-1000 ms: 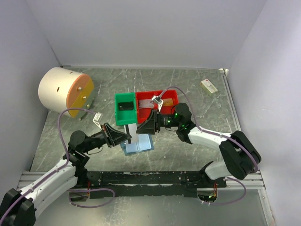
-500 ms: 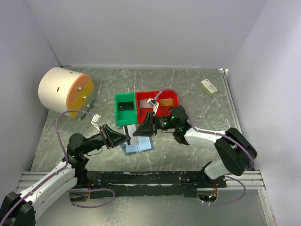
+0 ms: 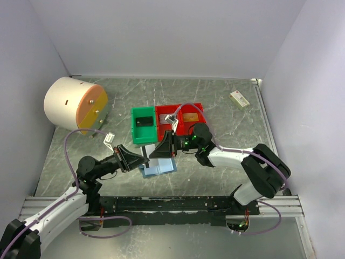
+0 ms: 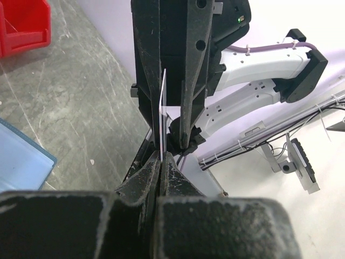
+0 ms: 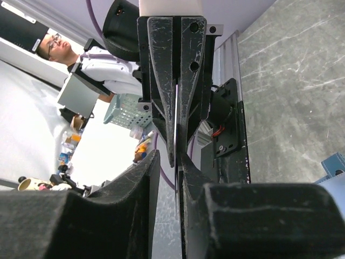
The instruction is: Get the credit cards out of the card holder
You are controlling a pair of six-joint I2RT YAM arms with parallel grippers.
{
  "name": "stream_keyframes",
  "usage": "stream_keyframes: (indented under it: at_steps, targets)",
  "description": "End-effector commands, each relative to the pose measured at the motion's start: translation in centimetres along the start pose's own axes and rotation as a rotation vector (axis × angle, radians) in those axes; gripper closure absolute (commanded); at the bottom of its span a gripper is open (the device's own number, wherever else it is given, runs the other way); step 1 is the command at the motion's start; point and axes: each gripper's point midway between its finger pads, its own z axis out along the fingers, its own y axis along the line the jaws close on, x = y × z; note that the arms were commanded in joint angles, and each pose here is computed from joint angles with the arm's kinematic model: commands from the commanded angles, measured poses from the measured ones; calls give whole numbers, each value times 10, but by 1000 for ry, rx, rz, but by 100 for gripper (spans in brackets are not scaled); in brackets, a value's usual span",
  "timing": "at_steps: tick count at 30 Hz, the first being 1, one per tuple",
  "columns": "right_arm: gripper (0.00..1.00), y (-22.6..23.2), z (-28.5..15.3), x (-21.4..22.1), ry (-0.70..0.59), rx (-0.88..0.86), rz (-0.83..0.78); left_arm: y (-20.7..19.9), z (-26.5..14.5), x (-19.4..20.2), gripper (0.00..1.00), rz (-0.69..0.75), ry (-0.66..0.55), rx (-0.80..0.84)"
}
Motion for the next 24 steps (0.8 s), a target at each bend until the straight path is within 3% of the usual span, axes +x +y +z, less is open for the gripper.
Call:
stream_keyframes:
  at_steps: [1, 9, 14, 18, 24]
  targets:
    - [82, 5, 5, -5, -8, -23, -35, -10, -1, -7, 93, 32, -31, 44]
    - [99, 4, 6, -6, -10, -18, -23, -7, 0, -6, 93, 29, -28, 35]
    - [100, 0, 7, -8, -12, 16, -40, 4, 1, -5, 86, 19, -23, -19]
    - [100, -6, 5, -14, -25, 77, -74, 15, 0, -4, 68, 16, -9, -87]
    - [100, -26, -6, -29, -53, 232, -148, 29, -5, -10, 11, 50, -19, -219]
